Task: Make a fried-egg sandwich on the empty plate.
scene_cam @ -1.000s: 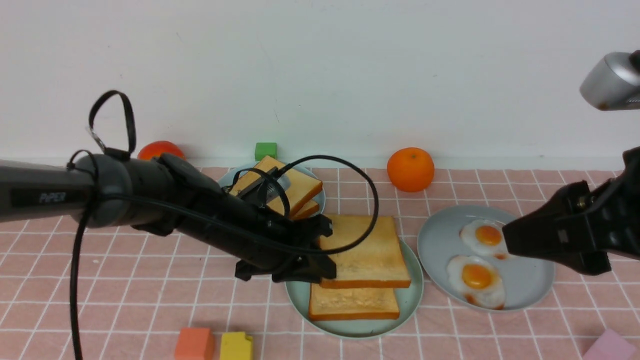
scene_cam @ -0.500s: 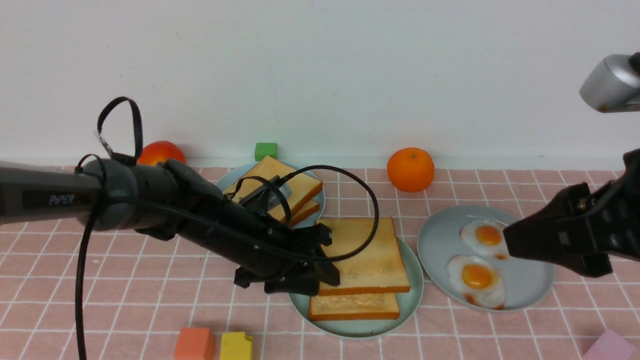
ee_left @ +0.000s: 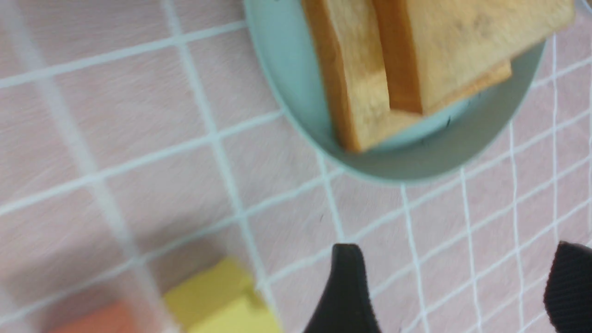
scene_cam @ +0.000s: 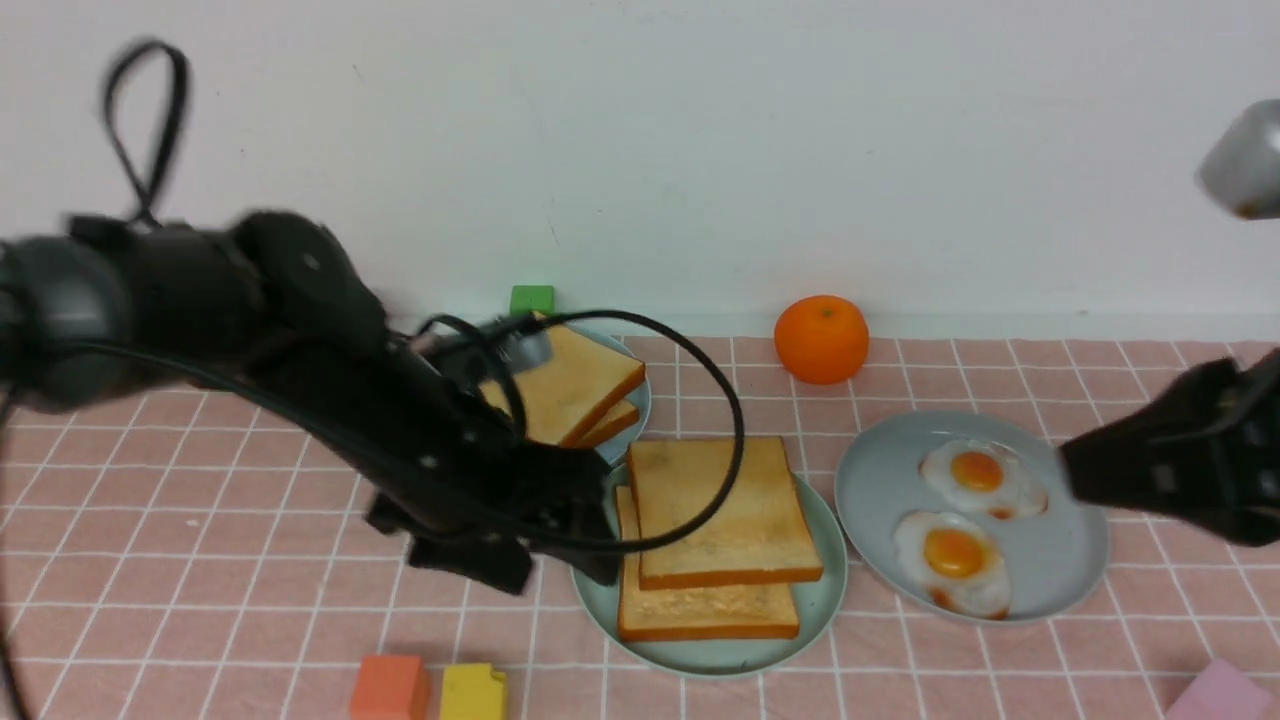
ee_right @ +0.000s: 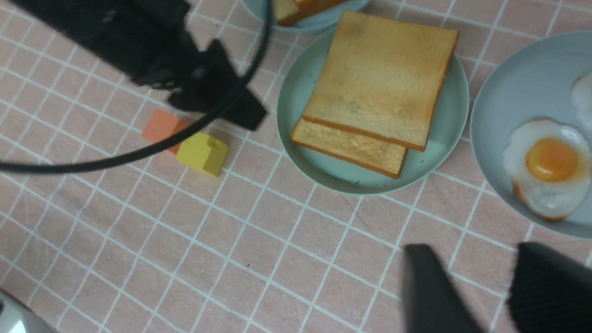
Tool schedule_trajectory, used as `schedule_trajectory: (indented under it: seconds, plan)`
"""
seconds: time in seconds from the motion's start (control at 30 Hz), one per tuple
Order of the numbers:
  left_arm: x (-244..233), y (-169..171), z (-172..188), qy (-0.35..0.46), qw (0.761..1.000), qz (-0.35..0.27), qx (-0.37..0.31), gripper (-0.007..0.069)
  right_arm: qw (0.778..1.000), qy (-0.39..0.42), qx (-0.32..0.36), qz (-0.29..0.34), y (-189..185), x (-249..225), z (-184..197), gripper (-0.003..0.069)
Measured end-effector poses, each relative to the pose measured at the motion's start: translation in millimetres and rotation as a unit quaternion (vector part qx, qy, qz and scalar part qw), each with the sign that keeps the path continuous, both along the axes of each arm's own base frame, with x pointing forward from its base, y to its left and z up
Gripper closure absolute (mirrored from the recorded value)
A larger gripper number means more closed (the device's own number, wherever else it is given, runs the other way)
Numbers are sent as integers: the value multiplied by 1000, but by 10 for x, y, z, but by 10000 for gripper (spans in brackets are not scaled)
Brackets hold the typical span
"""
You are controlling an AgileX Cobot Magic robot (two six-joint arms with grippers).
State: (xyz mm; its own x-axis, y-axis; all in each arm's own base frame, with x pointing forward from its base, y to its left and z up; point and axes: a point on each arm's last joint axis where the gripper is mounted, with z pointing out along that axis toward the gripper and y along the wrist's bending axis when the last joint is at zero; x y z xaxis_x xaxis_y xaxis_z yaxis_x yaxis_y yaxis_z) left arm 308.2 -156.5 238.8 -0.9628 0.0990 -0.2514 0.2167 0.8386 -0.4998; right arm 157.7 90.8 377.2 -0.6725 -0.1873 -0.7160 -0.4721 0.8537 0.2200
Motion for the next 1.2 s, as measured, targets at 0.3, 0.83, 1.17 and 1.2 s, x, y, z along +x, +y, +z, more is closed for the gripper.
schedule_trajectory:
  seconds: [0.3,0.83,1.17,1.2]
  plan:
    - [-717,179,1050,-93,992,-55,-63,435,989,-122,23,-86,-448,-633,-201,665]
    - [-2292,734,1159,-166,978,-36,-118,613,923,-364,69,-107,-822,-1285,-1018,666]
    - [-2743,858,1202,-184,969,-30,-163,613,929,-349,59,-105,-804,-1241,-1148,663]
    - [-2753,861,1204,-185,968,-31,-164,613,929,-349,59,-105,-804,-1241,-1148,662]
